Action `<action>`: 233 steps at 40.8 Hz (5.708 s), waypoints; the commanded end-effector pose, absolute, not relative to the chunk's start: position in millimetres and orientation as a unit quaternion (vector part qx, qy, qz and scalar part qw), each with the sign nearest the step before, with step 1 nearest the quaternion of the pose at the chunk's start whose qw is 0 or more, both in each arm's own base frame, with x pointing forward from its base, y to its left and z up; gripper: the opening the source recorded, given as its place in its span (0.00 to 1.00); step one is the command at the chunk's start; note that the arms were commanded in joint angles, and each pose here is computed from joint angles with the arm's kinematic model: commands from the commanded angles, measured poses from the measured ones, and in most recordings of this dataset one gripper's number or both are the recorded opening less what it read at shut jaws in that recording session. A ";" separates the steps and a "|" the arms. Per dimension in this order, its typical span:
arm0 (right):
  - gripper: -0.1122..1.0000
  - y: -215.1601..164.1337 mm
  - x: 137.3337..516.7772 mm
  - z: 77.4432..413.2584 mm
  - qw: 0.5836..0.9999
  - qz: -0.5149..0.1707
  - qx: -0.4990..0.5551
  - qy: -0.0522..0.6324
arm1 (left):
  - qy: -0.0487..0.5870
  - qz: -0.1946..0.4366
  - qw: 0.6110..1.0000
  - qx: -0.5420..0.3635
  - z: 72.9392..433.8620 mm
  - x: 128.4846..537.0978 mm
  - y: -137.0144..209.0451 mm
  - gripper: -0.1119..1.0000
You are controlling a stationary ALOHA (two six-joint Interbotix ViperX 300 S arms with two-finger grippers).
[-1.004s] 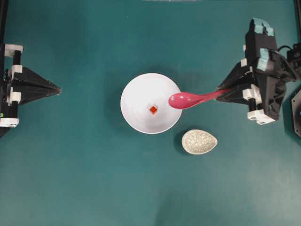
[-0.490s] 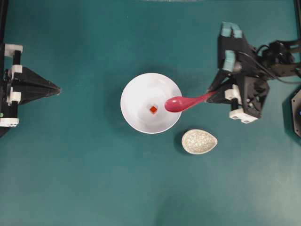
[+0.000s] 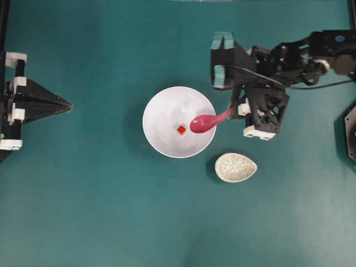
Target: Grip the spoon and scoop the red block from the bowl with right arm.
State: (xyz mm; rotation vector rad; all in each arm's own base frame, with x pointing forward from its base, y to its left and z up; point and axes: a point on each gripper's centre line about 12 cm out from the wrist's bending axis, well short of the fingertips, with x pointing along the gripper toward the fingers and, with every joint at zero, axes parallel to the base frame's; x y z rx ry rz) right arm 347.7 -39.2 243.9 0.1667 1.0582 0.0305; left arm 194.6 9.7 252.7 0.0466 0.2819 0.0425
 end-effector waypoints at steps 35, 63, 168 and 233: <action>0.32 -47.3 373.5 235.0 0.847 0.014 0.062 0.528 | 0.128 0.022 0.991 0.027 262.7 197.4 10.1 0.10; 0.32 -39.7 385.1 221.5 0.838 0.025 0.058 0.542 | 0.128 0.022 0.991 0.027 262.7 197.4 10.1 0.10; 0.32 -49.0 409.0 221.6 0.892 -0.026 0.082 0.445 | 0.126 0.022 0.991 0.027 263.5 197.5 10.2 0.10; 0.32 -39.0 367.8 253.5 0.902 -0.023 0.089 0.422 | 0.127 0.022 0.991 0.027 263.3 197.5 10.2 0.10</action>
